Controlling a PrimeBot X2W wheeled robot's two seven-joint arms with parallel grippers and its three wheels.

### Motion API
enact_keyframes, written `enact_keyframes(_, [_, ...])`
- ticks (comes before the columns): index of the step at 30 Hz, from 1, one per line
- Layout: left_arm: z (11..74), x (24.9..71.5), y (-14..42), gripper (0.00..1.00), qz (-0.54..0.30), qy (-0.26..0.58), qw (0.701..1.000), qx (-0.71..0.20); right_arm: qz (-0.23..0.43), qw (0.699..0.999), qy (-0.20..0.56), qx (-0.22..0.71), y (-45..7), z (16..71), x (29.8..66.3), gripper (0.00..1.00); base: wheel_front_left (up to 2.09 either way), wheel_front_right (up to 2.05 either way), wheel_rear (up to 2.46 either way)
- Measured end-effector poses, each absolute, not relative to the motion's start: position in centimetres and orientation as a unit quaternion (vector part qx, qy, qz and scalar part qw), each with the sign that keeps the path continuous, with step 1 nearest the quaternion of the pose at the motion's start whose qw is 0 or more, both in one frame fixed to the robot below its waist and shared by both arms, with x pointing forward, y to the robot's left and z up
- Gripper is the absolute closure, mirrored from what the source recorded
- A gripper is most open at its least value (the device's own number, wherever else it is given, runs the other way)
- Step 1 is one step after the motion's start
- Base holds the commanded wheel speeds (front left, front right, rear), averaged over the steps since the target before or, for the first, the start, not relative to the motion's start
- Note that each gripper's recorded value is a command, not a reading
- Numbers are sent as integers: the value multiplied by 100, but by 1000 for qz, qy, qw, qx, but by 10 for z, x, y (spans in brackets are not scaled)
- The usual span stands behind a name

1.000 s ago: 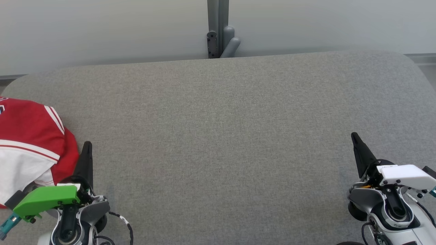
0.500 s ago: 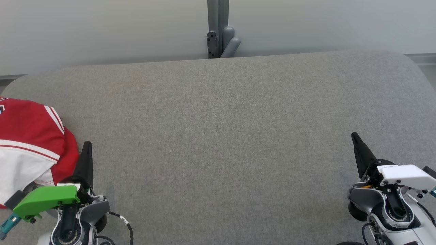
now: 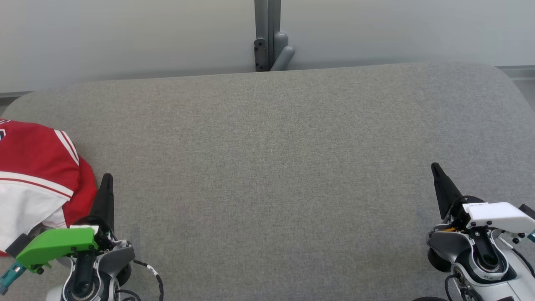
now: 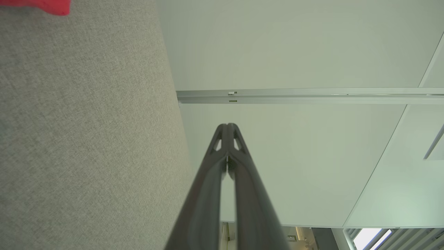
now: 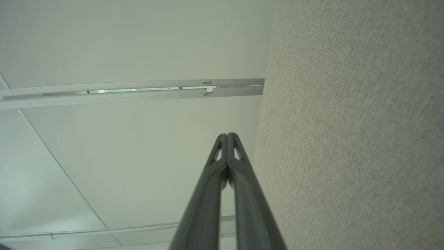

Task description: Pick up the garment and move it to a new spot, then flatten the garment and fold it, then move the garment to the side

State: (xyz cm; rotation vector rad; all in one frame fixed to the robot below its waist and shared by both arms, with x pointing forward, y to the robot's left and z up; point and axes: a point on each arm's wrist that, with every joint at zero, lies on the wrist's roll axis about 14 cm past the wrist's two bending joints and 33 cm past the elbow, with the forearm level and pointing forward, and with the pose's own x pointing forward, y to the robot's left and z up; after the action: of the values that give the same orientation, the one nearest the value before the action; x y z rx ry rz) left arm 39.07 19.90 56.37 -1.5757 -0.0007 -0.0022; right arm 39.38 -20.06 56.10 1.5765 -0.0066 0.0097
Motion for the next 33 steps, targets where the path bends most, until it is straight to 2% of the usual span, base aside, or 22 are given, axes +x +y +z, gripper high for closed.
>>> enact_keyframes(33, [564,391,199,100,-1,0,705,-709,4,706,-2,708,-200,562,393,100,0,0,0])
